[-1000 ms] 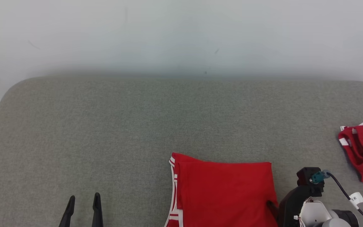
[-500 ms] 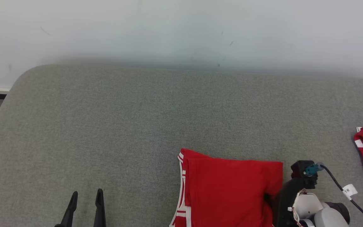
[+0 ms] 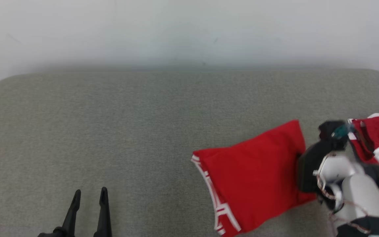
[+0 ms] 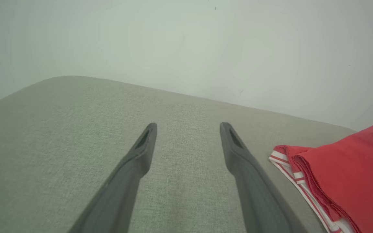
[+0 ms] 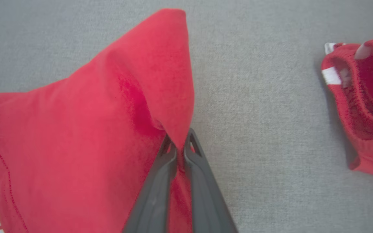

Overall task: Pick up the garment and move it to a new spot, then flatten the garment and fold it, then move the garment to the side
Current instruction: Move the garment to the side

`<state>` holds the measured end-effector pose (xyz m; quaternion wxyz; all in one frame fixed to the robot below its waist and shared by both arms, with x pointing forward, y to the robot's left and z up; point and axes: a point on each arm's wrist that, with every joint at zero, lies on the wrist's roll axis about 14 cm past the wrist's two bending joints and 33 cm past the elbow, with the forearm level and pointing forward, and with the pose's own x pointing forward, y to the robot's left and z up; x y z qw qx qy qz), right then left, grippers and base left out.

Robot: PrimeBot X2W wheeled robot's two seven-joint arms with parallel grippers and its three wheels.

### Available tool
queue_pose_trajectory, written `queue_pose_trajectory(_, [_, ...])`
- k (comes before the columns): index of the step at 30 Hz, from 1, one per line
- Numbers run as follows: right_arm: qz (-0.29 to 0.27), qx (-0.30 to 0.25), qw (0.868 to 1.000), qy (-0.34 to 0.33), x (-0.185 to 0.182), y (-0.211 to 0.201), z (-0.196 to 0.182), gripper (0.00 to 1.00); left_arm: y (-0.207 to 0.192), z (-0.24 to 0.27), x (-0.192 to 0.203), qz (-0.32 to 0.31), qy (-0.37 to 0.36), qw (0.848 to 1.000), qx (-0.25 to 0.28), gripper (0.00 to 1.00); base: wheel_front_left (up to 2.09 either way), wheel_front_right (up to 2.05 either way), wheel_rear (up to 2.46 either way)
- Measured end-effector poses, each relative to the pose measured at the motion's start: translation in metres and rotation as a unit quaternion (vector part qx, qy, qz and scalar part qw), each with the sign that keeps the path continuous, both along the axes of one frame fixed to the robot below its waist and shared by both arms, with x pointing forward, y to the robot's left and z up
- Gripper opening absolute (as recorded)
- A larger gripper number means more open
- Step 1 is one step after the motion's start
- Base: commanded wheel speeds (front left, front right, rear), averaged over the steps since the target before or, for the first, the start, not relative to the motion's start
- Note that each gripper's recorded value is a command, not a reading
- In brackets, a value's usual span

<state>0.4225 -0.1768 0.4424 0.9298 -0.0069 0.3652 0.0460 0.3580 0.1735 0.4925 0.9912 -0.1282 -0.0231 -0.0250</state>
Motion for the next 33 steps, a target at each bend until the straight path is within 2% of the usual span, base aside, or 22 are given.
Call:
queue_pose_trajectory(10, [-0.083, -0.058, 0.995, -0.01, 0.04, -0.088, 0.04, 0.0, -0.041, -0.005, 0.032, -0.061, 0.003, 0.998, -0.012, 1.0, 0.0, 0.0, 0.0])
queue_pose_trajectory(15, [-0.141, -0.089, 0.986, -0.015, 0.039, -0.141, 0.056, 0.0, -0.051, -0.014, 0.041, -0.077, 0.014, 0.997, -0.012, 1.0, 0.0, 0.0, 0.0])
queue_pose_trajectory(21, [-0.182, -0.123, 0.975, -0.014, 0.036, -0.18, 0.067, 0.0, -0.062, -0.021, 0.051, -0.097, 0.019, 0.995, -0.007, 1.0, 0.0, 0.0, 0.0])
queue_pose_trajectory(27, [-0.209, -0.181, 0.961, -0.006, 0.035, -0.216, 0.073, 0.0, -0.07, -0.032, 0.059, -0.117, 0.03, 0.993, -0.001, 1.0, 0.0, 0.0, 0.0])
queue_pose_trajectory(33, [-0.214, -0.283, 0.935, 0.004, 0.035, -0.254, 0.077, 0.0, -0.072, -0.047, 0.064, -0.128, 0.047, 0.991, 0.006, 1.0, 0.0, 0.0, 0.0])
